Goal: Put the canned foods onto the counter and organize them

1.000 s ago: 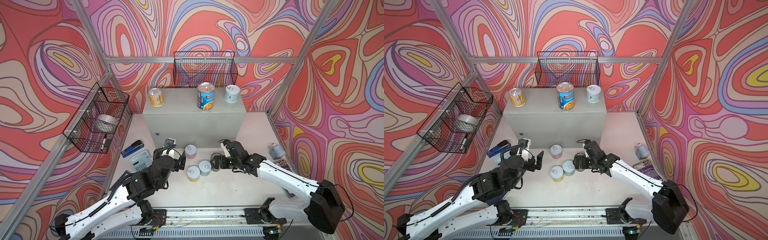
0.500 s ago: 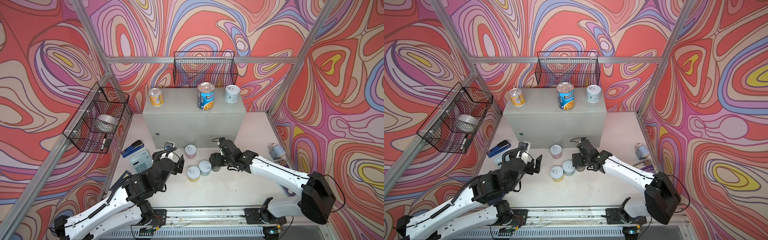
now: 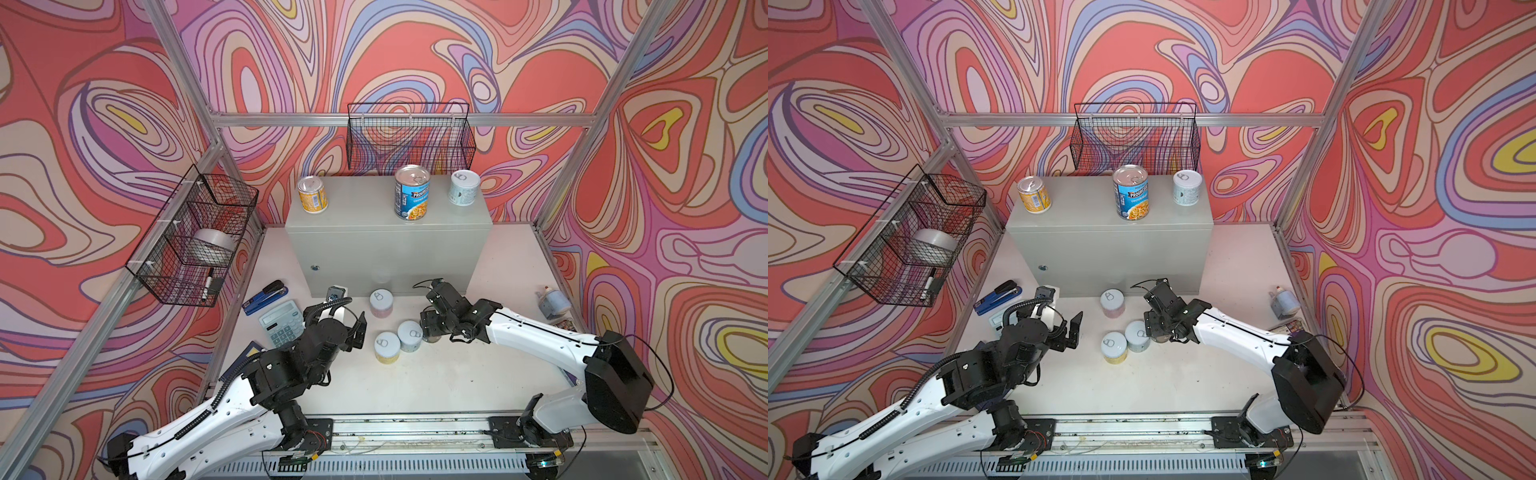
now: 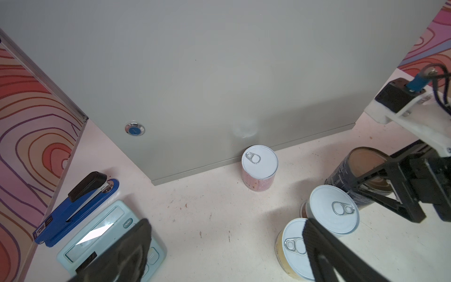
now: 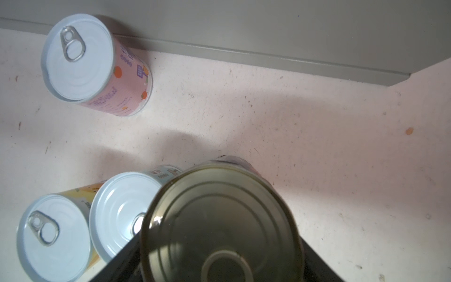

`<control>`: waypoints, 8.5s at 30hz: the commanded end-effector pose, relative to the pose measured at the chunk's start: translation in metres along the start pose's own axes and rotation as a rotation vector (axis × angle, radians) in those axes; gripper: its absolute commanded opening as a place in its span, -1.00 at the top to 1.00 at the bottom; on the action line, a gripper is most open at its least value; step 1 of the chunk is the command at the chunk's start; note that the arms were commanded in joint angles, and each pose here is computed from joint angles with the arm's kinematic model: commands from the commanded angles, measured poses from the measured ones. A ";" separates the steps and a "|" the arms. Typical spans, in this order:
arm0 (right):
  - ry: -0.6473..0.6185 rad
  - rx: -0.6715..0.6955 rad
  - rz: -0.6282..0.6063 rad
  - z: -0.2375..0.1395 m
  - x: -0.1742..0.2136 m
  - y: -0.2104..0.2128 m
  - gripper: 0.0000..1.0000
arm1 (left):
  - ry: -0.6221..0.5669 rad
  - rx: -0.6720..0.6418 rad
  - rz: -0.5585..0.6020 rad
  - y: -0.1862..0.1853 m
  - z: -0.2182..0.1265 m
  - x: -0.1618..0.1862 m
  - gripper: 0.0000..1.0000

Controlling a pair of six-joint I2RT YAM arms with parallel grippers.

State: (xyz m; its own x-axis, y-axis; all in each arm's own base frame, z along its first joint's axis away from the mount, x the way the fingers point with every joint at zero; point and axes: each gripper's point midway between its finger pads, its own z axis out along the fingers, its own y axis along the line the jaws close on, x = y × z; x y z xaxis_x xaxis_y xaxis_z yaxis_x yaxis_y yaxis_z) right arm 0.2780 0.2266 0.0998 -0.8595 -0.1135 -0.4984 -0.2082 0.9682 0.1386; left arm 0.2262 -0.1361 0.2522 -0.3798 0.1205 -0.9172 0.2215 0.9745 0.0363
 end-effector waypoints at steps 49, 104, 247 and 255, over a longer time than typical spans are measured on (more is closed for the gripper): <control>-0.277 -0.224 0.036 -0.130 -0.064 0.022 0.09 | 0.193 0.463 0.031 -0.114 0.032 0.056 -1.00; -0.272 -0.495 0.079 -0.167 -0.052 0.051 0.10 | 0.042 0.795 0.234 -0.227 0.063 -0.003 -0.61; -0.591 -0.455 0.022 -0.196 -0.038 0.006 -0.82 | -0.721 0.018 0.057 -0.047 -0.030 -0.289 0.57; -0.598 -0.443 0.023 -0.199 -0.031 -0.001 -0.82 | -0.725 -0.004 0.019 -0.029 0.002 -0.307 0.57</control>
State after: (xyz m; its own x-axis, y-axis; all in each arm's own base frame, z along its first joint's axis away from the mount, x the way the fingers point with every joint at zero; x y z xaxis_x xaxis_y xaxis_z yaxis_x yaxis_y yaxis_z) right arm 0.2140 0.1879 0.2890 -0.4959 0.1805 -0.8494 -0.4691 0.7675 0.4370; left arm 0.3436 -0.2130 0.4743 0.1766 0.1451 -0.9735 0.2032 0.9624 0.1803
